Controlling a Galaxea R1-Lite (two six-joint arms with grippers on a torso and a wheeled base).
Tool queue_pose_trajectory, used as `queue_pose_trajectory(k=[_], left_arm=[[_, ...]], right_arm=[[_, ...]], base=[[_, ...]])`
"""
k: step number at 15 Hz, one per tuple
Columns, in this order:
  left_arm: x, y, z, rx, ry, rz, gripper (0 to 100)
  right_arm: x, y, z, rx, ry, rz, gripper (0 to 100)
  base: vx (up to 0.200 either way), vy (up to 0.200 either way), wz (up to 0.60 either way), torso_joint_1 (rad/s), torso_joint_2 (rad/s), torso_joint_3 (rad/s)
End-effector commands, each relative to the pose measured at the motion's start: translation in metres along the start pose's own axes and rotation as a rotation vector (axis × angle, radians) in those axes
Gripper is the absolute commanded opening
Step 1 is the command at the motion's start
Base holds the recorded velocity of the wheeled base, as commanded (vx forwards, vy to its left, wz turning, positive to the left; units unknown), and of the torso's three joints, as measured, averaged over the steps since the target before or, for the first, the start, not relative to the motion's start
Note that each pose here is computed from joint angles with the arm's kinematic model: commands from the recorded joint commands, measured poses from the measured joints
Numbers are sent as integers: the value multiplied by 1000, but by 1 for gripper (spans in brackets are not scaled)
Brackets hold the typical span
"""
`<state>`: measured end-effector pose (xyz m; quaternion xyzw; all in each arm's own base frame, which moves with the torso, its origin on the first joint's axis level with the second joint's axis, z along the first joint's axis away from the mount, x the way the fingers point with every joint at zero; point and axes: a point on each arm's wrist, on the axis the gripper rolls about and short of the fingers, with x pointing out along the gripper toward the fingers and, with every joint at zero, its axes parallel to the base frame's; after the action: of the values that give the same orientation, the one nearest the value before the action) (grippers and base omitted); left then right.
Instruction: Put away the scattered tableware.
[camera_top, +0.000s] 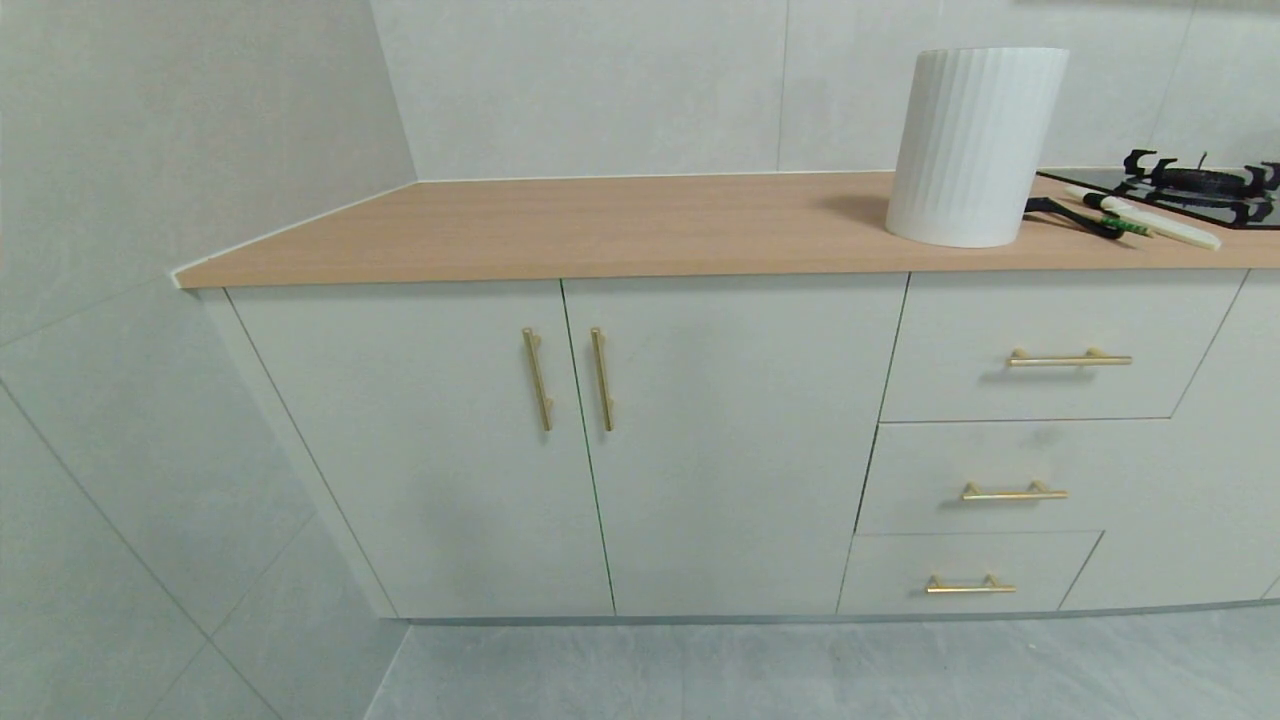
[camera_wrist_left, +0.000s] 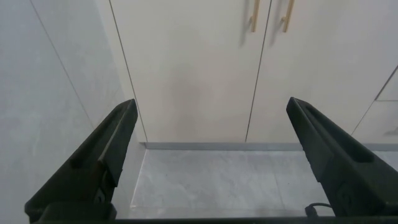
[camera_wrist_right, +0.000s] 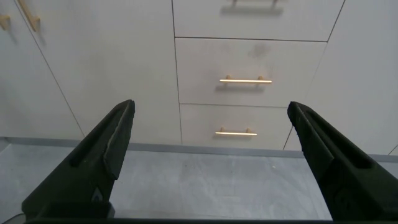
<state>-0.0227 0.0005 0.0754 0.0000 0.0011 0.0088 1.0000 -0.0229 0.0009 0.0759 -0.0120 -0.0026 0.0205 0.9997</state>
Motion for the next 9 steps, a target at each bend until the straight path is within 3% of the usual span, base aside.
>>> queue_pose_trajectory(k=[1, 2, 9], left_arm=[[0, 0, 0, -2, 1, 2, 100], [0, 0, 0, -2, 1, 1, 100], [0, 0, 0, -2, 1, 2, 100]], right_arm=[[0, 0, 0, -1, 2, 2, 100], [0, 0, 0, -1, 1, 5, 100], [0, 0, 0, 1, 2, 3, 100]], base=[[0, 0, 0, 0, 0, 0], [0, 0, 0, 0, 0, 0], [0, -200, 0, 4, 4, 3]])
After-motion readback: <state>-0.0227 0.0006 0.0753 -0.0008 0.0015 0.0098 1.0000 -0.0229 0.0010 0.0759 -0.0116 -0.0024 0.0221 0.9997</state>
